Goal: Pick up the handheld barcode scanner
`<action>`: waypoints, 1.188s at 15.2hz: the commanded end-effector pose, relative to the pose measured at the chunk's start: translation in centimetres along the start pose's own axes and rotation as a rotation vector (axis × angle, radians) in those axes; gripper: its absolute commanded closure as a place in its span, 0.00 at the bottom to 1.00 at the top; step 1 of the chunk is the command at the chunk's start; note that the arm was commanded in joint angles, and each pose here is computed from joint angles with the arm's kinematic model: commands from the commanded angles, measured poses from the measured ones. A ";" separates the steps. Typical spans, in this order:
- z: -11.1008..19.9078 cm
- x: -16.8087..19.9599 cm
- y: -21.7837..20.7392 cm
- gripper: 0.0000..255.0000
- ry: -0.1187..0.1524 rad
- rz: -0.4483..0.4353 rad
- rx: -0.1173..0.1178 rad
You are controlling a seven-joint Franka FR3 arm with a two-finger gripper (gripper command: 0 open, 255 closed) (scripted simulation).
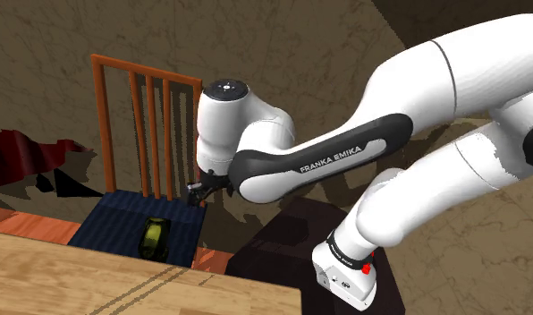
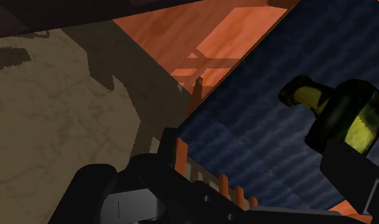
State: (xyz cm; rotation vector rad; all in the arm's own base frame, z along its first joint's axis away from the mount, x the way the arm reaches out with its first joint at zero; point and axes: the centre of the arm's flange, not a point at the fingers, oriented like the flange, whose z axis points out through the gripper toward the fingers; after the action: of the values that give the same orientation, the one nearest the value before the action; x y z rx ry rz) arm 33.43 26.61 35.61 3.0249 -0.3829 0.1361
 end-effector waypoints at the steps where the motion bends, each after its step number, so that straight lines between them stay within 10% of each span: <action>1: 1.6 -0.4 -2.5 0.00 0.005 0.013 0.005; 18: 13.3 -1.2 -16.6 0.00 0.039 0.086 0.009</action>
State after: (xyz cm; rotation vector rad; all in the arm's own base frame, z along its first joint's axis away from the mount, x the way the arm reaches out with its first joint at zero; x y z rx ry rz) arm 37.87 41.36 21.62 3.0088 -0.5180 0.2068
